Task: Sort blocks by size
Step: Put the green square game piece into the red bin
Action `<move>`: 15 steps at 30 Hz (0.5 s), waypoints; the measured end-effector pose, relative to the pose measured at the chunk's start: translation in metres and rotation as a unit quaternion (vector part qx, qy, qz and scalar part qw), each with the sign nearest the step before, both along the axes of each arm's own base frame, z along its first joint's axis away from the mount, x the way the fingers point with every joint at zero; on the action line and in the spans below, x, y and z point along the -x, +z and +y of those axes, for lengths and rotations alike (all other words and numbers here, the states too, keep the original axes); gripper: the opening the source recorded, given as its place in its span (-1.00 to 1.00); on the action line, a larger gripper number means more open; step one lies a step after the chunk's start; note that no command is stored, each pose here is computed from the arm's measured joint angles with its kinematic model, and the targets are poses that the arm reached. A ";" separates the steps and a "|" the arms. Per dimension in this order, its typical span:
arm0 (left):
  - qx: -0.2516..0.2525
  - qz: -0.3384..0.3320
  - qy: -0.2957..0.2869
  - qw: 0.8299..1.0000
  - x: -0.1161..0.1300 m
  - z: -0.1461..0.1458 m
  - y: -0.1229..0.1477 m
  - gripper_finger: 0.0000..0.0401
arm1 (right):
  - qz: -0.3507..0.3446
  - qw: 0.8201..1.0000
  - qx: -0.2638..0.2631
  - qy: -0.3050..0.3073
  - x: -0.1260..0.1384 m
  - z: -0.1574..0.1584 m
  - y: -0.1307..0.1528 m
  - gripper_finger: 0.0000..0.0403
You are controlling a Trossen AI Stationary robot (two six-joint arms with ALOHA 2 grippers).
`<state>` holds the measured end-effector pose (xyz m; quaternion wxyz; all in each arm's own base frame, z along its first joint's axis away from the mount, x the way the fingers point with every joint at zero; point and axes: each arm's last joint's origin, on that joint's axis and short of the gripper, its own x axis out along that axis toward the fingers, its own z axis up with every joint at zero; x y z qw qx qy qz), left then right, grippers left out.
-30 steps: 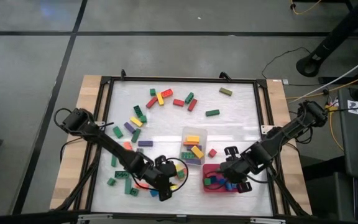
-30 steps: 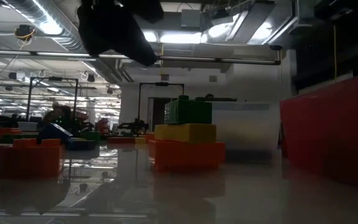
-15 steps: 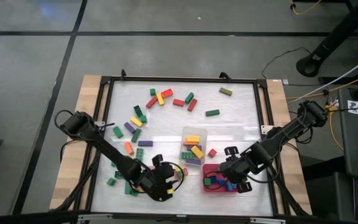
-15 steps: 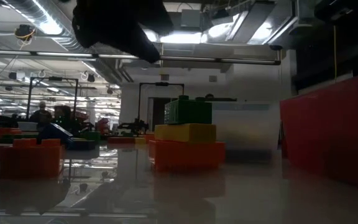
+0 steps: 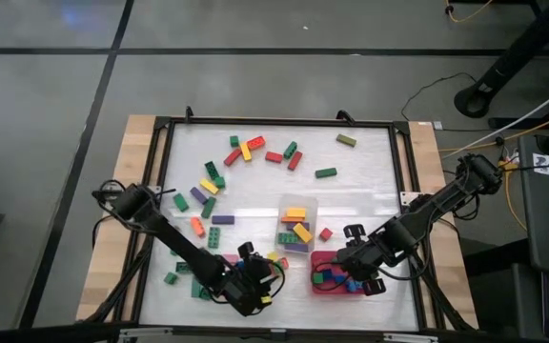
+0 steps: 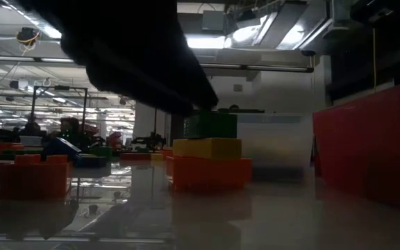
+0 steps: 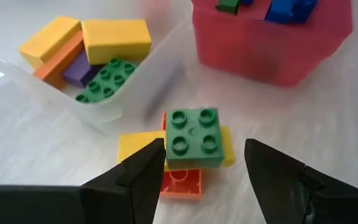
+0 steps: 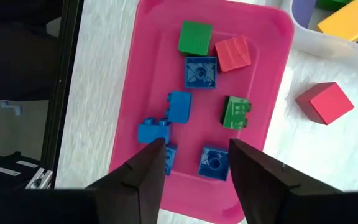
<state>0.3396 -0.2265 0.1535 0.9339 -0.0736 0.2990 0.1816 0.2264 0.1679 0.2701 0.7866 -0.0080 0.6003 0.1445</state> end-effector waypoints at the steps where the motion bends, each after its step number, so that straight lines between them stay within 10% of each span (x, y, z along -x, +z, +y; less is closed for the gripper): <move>1: -0.002 0.001 0.001 1.000 0.000 0.000 -0.002 0.03 | 0.000 1.000 0.000 0.000 0.000 0.000 0.000 -0.13; 15: -0.010 0.002 0.016 1.000 -0.008 0.009 -0.008 0.03 | -0.003 1.000 0.002 0.003 0.000 0.000 0.000 -0.13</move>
